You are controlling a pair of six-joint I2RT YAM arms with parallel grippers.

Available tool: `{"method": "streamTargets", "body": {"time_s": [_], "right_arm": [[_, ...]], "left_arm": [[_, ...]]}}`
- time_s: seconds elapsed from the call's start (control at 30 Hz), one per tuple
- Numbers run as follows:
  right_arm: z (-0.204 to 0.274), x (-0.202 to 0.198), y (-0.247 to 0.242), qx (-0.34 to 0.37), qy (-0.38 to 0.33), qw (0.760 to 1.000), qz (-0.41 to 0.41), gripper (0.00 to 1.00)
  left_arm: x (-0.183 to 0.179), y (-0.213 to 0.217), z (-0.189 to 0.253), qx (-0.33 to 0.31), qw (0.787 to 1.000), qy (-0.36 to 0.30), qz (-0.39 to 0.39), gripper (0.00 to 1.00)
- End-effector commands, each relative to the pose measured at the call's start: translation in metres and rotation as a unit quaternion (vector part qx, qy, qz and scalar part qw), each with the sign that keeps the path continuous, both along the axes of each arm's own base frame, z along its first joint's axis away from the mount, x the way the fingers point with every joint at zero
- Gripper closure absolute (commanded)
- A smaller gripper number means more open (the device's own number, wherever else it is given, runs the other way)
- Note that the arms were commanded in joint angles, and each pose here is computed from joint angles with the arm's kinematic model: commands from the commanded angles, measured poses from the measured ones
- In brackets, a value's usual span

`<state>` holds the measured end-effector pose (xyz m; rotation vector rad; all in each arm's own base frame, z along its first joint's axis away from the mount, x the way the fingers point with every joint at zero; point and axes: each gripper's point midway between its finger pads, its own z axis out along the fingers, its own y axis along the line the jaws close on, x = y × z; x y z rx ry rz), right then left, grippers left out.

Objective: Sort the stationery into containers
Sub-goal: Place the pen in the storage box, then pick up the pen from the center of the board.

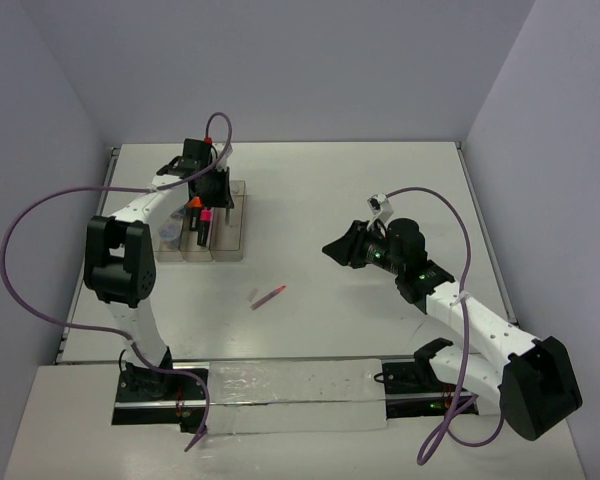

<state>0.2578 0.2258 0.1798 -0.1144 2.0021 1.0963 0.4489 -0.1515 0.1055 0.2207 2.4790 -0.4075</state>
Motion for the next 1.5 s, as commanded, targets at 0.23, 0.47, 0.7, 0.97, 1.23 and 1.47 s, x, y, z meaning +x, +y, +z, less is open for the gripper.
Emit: {"method": "streamTargets", "body": {"time_s": [0.23, 0.47, 0.7, 0.97, 1.23, 1.47], "right_arm": [[0.028, 0.007, -0.005, 0.005, -0.043, 0.999, -0.012, 0.62], [0.029, 0.007, -0.005, 0.006, -0.042, 0.999, -0.013, 0.62], [0.036, 0.009, -0.006, 0.003, -0.051, 0.999, -0.012, 0.62], [0.037, 0.007, -0.009, -0.001, -0.050, 0.999, -0.014, 0.62], [0.026, 0.011, -0.017, -0.003, -0.015, 0.998, -0.057, 0.61], [0.032, 0.009, -0.016, -0.003, -0.016, 0.999, -0.048, 0.59]], "left_arm": [[-0.015, 0.007, -0.046, 0.017, 0.998, 0.059, 0.014, 0.82], [-0.013, 0.009, -0.049, 0.022, 0.998, 0.060, 0.021, 0.59], [-0.008, 0.010, -0.041, 0.024, 0.998, 0.052, 0.024, 0.58], [0.003, -0.002, 0.034, -0.003, 0.999, -0.033, -0.001, 0.58], [-0.090, -0.060, 0.081, 0.056, 0.965, -0.125, -0.223, 0.53], [-0.192, -0.088, 0.021, 0.076, 0.926, -0.051, -0.367, 0.47]]}}
